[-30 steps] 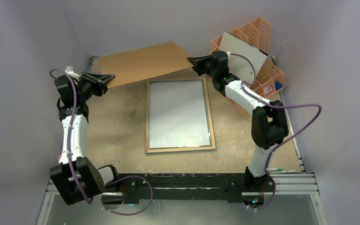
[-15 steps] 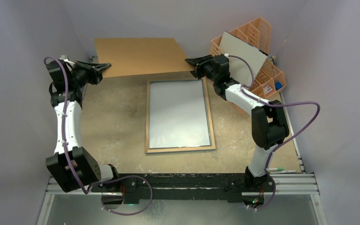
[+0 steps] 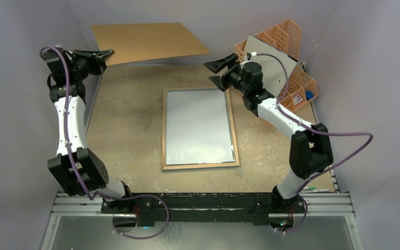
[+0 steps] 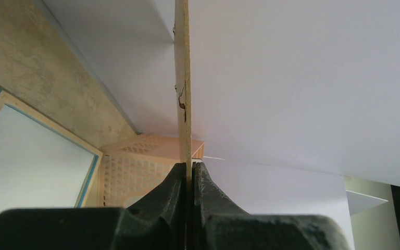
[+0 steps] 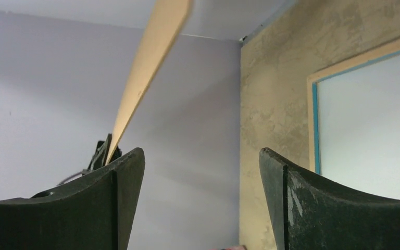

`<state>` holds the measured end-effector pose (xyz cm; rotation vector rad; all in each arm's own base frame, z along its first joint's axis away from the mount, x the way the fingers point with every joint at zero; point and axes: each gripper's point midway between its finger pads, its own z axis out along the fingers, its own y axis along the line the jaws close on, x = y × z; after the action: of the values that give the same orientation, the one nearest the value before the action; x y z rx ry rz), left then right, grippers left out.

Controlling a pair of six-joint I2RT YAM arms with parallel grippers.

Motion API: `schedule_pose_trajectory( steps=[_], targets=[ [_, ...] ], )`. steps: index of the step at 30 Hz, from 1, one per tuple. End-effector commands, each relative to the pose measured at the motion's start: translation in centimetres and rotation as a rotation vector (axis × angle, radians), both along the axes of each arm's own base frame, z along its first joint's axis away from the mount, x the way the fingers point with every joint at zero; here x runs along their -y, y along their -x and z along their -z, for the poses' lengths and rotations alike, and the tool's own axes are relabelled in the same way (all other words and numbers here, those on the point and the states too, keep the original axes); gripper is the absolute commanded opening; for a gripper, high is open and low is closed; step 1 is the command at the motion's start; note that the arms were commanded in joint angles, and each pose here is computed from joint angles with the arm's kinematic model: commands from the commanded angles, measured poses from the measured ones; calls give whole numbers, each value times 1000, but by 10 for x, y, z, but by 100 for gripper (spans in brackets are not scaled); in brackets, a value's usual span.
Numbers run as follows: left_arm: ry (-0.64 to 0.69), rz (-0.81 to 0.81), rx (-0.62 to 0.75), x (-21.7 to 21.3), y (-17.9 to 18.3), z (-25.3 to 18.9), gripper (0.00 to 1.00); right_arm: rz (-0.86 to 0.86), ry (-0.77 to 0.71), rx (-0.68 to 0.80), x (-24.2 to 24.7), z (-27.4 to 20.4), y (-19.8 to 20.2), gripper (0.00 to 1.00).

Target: Put the photo into the frame

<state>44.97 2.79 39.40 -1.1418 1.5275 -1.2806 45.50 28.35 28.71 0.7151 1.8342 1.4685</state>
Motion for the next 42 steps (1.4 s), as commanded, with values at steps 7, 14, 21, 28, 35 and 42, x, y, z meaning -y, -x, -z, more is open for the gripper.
schedule_pose_trajectory(
  steps=[7,14,21,28,35,42],
  targets=[
    [2,0,133,13,23,-54,0,-112,561,867,-15,-131,40,83],
    [1,57,92,40,46,-39,0,-32,947,1265,-52,-176,64,86],
    [-27,48,48,46,63,-31,0,15,1214,1604,-79,-172,101,86],
    [-54,71,40,59,74,-33,0,59,1426,1740,-82,-162,105,85],
    [-48,110,9,75,83,-20,0,12,1584,1792,-102,-144,92,77],
    [-67,103,17,77,84,-23,0,-56,1586,1815,-105,-143,102,75]
  ],
)
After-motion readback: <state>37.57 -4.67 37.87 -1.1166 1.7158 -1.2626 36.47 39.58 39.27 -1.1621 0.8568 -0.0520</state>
